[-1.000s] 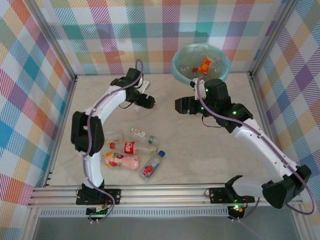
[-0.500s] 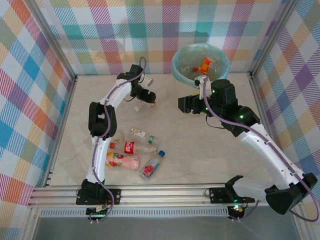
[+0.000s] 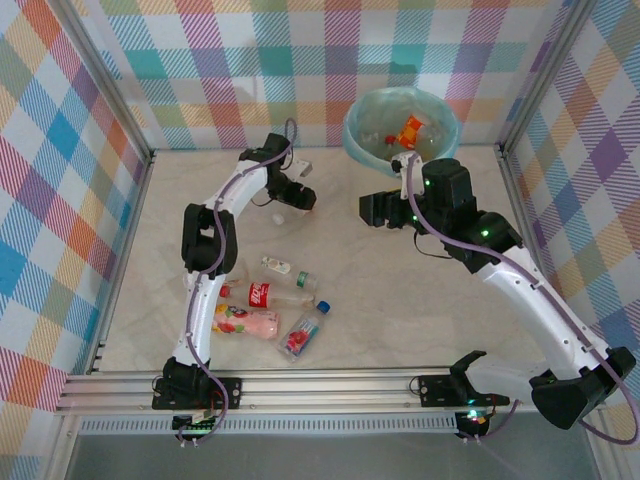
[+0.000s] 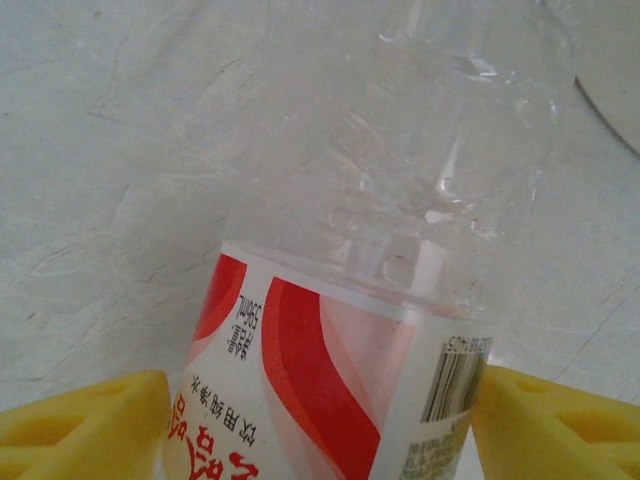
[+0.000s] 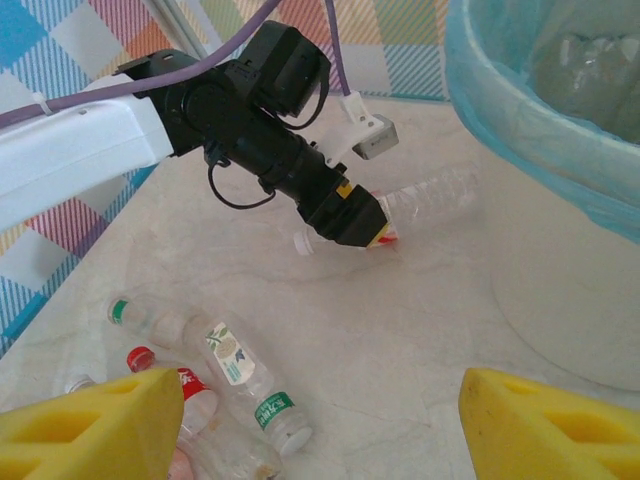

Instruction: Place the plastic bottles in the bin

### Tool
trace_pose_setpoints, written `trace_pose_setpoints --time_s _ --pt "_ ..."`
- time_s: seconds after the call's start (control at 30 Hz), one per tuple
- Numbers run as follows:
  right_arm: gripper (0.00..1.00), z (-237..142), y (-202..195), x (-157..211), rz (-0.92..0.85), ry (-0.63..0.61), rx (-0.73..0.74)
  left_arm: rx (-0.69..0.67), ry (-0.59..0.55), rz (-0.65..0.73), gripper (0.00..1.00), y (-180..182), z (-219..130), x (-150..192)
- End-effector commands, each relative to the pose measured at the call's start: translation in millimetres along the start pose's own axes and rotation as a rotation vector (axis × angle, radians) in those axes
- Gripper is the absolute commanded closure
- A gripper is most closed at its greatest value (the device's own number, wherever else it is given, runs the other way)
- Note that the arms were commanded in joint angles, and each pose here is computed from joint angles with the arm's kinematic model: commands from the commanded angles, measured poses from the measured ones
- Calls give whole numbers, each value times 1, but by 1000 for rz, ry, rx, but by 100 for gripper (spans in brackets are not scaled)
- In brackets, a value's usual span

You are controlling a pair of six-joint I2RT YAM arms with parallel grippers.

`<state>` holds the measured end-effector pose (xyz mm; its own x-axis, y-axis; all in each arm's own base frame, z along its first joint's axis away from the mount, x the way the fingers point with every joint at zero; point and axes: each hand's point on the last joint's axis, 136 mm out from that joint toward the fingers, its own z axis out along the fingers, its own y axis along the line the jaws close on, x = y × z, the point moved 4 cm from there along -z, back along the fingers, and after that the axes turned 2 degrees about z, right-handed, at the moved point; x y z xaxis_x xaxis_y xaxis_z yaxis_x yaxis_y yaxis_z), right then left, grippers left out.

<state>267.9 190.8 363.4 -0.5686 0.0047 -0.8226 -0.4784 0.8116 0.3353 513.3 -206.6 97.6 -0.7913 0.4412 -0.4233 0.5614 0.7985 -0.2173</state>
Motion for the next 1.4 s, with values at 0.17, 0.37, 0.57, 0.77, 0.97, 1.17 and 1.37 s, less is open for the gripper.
trace_pose_setpoints --time_s 0.17,0.37,0.57,0.77,0.97,1.17,1.37 --pt "25 -35 0 -9 -56 -81 42 2 51 8 33 -8 -5 8" --pt "25 -50 1 -13 -66 -118 51 -15 -13 -7 35 -14 -36 4" --pt "25 -59 2 -16 -64 -144 49 -45 -82 -94 36 -8 -76 9" --pt "26 -62 6 -21 -61 -161 34 -71 -167 -137 36 -13 -126 18" --pt "26 -69 15 -31 -43 -192 -18 -120 -280 -163 36 -27 -187 21" --pt "26 -76 24 -43 -33 -225 -61 -100 -445 -155 36 -56 -251 24" --pt "26 -80 42 -65 -28 -272 -156 47 -593 -65 35 -100 -302 33"
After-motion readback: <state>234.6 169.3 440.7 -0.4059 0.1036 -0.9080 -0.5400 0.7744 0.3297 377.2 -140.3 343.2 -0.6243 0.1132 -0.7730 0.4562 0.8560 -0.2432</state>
